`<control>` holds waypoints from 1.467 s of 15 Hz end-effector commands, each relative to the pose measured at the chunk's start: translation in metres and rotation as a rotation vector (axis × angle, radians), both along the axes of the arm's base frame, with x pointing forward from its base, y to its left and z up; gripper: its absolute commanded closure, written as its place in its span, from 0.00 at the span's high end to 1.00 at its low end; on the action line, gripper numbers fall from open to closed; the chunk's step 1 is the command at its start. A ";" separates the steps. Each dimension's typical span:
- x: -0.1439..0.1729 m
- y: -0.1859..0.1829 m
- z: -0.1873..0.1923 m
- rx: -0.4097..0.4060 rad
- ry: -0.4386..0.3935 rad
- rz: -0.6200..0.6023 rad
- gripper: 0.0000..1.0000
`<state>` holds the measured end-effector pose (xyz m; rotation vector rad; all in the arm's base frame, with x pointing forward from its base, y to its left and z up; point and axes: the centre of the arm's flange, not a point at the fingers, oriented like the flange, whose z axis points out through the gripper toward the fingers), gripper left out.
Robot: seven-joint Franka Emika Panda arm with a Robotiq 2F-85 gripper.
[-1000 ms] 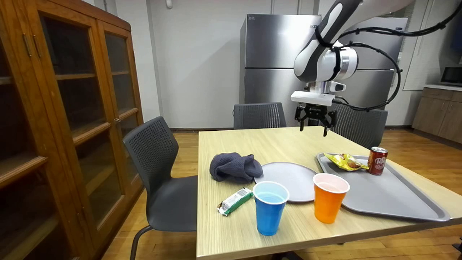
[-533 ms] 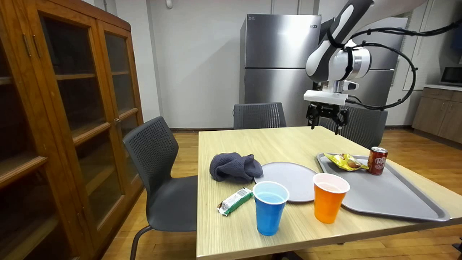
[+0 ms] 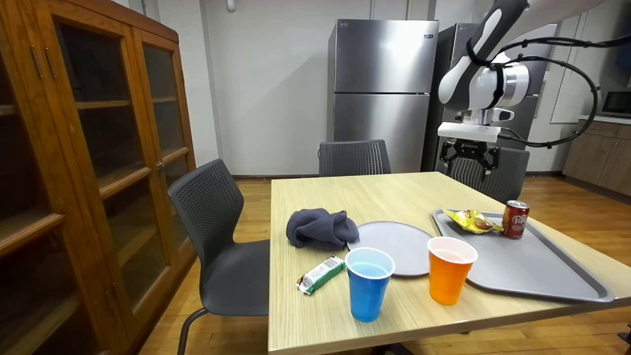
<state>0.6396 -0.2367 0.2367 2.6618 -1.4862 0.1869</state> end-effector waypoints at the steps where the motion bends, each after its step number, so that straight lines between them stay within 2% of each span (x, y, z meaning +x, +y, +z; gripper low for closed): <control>1: -0.015 -0.020 0.008 -0.010 -0.018 -0.014 1.00; 22: -0.057 -0.107 -0.028 -0.072 -0.034 -0.192 1.00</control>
